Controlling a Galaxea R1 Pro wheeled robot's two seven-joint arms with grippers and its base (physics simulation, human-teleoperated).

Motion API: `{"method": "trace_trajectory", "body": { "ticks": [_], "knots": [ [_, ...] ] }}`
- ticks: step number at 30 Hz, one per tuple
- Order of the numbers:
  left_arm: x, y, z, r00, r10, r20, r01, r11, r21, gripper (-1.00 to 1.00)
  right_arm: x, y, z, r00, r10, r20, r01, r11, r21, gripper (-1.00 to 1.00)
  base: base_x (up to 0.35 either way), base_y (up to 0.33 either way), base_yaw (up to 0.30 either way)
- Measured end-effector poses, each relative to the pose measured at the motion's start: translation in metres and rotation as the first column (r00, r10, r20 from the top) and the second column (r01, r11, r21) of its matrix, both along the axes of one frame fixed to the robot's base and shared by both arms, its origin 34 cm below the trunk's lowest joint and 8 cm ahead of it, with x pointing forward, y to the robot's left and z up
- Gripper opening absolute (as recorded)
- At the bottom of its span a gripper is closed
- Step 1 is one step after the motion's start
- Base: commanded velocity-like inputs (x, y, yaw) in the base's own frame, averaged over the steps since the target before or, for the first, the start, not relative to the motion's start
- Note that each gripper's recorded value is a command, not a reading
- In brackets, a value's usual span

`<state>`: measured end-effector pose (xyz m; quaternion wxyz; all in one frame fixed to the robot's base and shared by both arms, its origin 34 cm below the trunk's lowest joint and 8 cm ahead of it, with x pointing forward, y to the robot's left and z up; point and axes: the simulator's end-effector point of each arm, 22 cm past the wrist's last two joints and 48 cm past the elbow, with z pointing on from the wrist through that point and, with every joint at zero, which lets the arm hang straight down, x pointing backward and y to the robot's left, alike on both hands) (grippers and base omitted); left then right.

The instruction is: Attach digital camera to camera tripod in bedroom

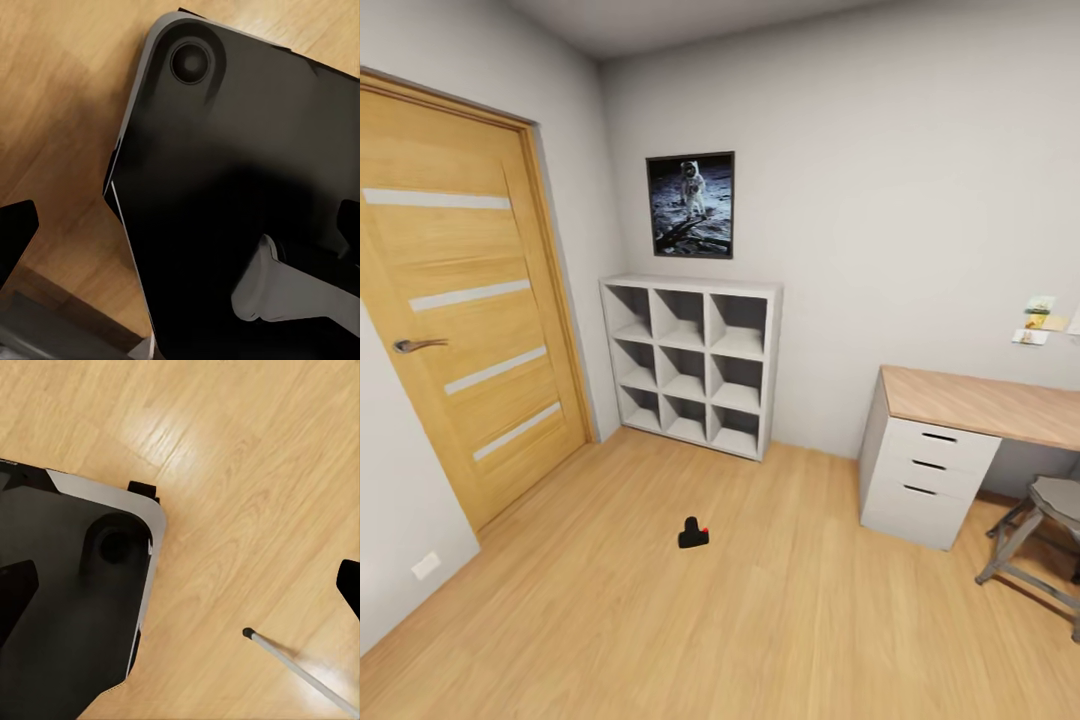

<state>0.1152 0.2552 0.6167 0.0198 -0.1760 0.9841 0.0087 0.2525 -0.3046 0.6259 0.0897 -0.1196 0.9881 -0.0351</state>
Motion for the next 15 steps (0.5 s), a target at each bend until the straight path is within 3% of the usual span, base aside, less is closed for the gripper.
{"method": "trace_trajectory", "body": {
  "ticks": [15],
  "knots": [
    [-0.0006,-0.0008,0.0000,1.000,-0.001,-0.001,0.001,1.000,-0.003,1.00,0.0002,-0.0005,0.0001,1.000,-0.001,0.001,0.001,1.000,0.000,1.00,0.282,0.197,0.000]
  ]
}}
